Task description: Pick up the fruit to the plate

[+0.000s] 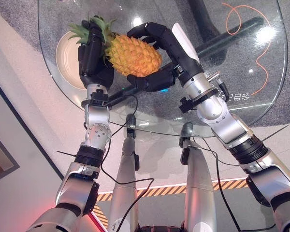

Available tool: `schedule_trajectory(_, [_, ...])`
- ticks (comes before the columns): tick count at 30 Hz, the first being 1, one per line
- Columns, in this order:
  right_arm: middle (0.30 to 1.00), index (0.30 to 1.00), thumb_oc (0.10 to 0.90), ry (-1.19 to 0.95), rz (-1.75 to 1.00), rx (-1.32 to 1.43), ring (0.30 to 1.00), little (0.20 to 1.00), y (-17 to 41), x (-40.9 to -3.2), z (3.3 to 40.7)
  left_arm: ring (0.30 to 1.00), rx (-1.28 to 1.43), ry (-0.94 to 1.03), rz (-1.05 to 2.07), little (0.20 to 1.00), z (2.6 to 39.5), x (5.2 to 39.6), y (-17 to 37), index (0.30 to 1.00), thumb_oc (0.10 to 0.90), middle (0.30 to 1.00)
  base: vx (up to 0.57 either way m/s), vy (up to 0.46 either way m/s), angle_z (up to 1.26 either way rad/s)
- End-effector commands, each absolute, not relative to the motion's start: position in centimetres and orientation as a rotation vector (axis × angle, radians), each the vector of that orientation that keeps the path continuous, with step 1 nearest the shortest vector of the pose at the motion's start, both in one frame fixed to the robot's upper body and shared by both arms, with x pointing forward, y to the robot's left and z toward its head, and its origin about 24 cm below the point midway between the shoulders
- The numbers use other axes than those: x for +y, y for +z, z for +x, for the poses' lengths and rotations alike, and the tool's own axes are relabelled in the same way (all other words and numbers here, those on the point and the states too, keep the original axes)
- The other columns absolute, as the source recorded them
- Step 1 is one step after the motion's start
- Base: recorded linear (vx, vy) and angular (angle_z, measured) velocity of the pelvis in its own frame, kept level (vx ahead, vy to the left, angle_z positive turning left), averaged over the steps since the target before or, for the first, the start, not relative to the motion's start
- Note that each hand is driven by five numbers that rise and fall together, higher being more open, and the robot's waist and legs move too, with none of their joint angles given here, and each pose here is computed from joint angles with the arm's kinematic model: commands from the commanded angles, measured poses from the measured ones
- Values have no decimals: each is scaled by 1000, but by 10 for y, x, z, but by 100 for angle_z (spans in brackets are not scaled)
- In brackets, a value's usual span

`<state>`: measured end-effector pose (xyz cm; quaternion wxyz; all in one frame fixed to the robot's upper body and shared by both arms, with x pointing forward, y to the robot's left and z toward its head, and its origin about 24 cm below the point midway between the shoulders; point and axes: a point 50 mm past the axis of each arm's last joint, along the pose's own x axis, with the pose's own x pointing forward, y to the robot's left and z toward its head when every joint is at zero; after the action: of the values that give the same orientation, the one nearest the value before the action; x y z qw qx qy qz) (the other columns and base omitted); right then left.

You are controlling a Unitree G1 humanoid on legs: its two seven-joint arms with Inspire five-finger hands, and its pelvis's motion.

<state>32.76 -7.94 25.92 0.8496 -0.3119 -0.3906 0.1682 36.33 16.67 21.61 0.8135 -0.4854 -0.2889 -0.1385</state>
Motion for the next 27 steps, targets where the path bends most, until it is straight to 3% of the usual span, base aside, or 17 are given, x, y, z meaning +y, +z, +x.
schedule_trajectory(1, [300,300,100,487,-629,-1125,300,200,306,-43,291,300,-906,-676,-891,200,340,130,297,300,100,300,0,0,0])
schedule_trajectory(10, [300,300,100,446,-596,-1134,300,200,309,-46,291,300,-933,-651,-905,200,340,134,299,300,100,300,-3,2,0])
schedule_trajectory(13, [844,844,734,414,-570,-1138,844,834,308,-49,292,300,-943,-640,-905,200,339,135,299,300,100,300,0,0,0])
schedule_trajectory(14, [900,900,800,400,-557,-1139,900,900,309,-50,293,300,-950,-632,-907,200,339,136,298,300,100,300,0,0,0])
schedule_trajectory(27, [900,900,800,231,-440,-1163,900,900,313,-67,297,300,-1044,-500,-865,200,337,150,303,300,100,300,0,0,0])
